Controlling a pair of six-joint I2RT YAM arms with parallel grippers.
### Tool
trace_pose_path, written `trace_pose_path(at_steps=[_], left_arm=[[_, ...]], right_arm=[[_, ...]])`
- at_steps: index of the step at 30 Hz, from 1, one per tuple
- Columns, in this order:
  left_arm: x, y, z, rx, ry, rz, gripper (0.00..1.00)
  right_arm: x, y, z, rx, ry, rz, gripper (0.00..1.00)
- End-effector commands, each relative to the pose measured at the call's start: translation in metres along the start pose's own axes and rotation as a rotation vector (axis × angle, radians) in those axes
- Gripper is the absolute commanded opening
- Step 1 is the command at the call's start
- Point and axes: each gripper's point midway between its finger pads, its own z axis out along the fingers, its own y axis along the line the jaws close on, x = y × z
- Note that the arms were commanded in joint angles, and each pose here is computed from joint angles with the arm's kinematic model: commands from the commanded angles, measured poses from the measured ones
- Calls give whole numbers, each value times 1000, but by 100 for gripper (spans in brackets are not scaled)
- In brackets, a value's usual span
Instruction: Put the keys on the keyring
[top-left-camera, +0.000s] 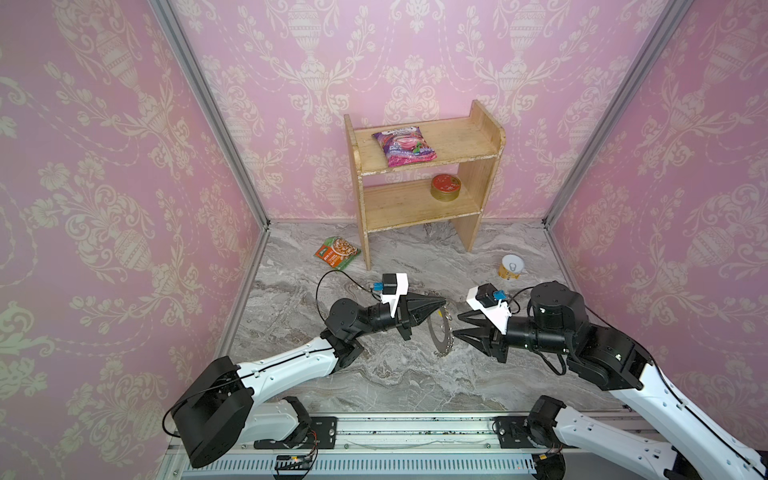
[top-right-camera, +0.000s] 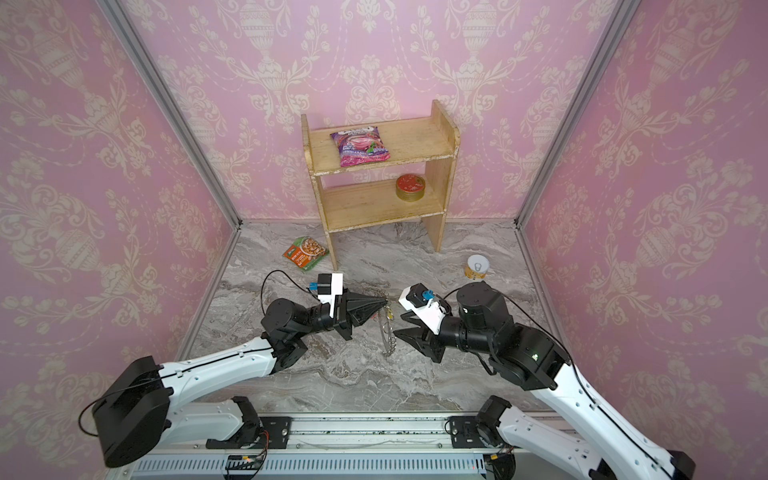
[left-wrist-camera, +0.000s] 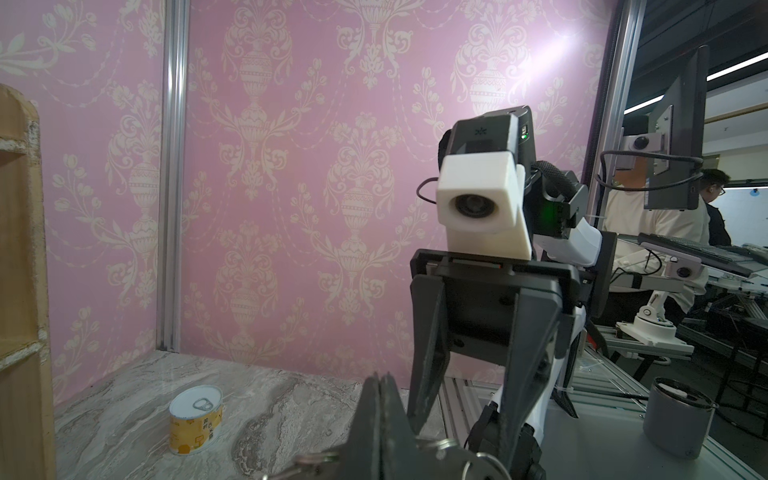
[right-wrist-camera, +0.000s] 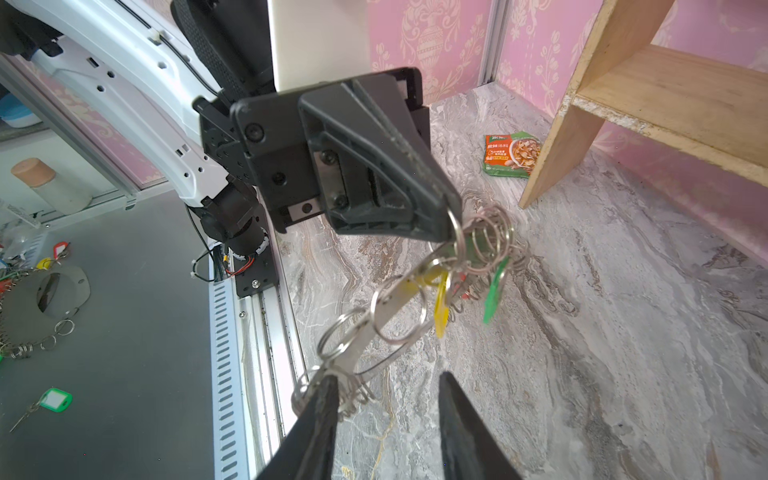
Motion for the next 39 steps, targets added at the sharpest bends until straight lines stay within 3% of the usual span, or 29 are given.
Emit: trace_pose_path(at_steps=[1,16,26,39], left_arm=[[-18,-12,0,54,-35,32,0],[-12,-18,1,94,3,26,0],[-14,-21,4,120,5,15,0],[-19,-22,5,128,-11,24,0]], right_arm=[[-6,-4,-8,27,-5,-34,42],[-24,-20,-19,107,-76,-68,38],[-35,-12,-4,21,-143,-39,28],[-28,-8,11,-43,-132,3,20]])
